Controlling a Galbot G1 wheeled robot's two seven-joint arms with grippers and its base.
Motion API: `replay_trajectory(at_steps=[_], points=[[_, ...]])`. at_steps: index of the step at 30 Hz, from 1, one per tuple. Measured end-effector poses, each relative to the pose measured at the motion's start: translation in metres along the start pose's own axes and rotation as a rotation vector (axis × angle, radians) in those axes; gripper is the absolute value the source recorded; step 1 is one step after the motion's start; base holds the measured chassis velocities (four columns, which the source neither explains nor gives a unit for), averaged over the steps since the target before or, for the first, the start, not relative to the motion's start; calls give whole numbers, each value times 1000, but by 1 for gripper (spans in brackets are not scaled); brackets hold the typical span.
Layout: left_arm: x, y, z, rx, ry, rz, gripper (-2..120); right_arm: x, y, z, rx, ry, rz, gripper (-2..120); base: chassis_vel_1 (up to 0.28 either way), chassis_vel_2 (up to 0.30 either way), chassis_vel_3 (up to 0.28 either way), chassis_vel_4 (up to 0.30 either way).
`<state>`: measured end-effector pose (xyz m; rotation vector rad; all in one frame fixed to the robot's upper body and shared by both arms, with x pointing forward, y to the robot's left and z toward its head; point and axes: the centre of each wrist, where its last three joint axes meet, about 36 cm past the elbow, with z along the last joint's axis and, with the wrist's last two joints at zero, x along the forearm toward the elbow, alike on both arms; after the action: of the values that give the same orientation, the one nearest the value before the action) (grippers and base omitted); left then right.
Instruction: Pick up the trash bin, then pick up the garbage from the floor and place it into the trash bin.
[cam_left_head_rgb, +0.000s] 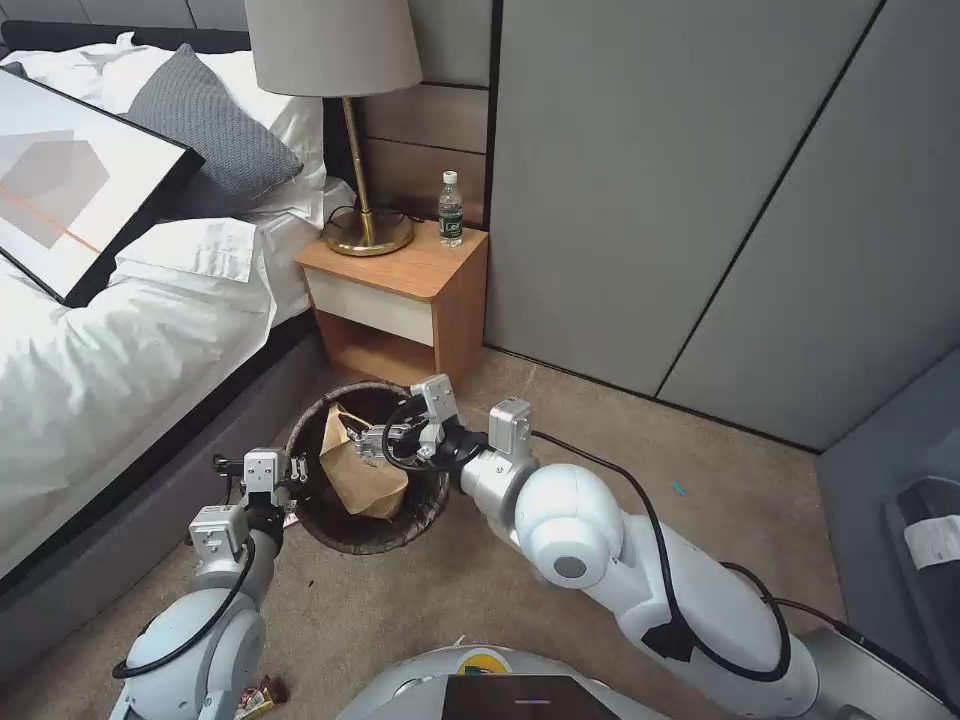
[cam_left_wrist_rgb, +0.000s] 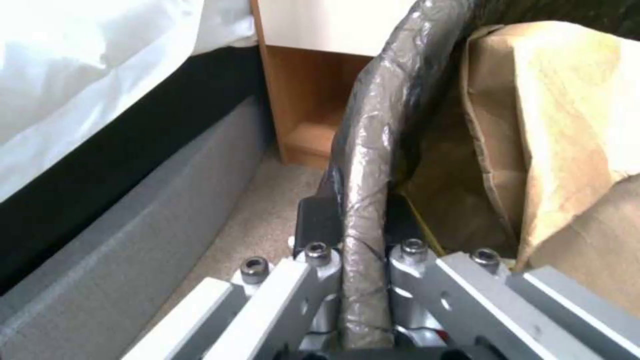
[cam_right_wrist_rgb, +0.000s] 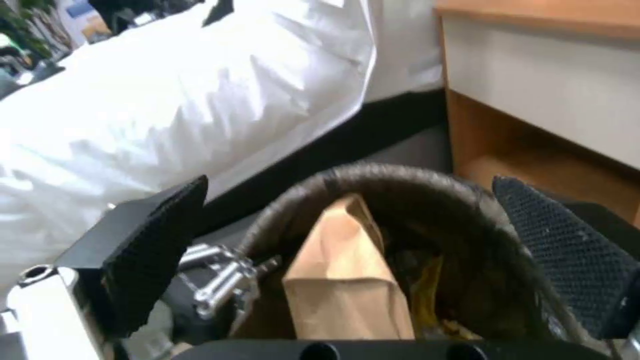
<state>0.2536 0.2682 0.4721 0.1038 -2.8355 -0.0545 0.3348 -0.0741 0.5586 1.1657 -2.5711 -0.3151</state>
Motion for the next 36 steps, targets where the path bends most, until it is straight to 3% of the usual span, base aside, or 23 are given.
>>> replay_trajectory(at_steps=[15,25,29,36], points=[[-1,1,1,0,1,-2,0,43,-24,-11,32,-112,-62,100,0,0,0,0],[-2,1,1,3,0,-7,0,74,-59,-10,143,-192,120,100,0,0,0,0],[-1,1,0,3,-3,-6,0,86,-71,9,241,-241,228,100,0,0,0,0],[-1,2,-1,4,-5,-5,0,103,-80,40,283,-260,335,100,0,0,0,0]])
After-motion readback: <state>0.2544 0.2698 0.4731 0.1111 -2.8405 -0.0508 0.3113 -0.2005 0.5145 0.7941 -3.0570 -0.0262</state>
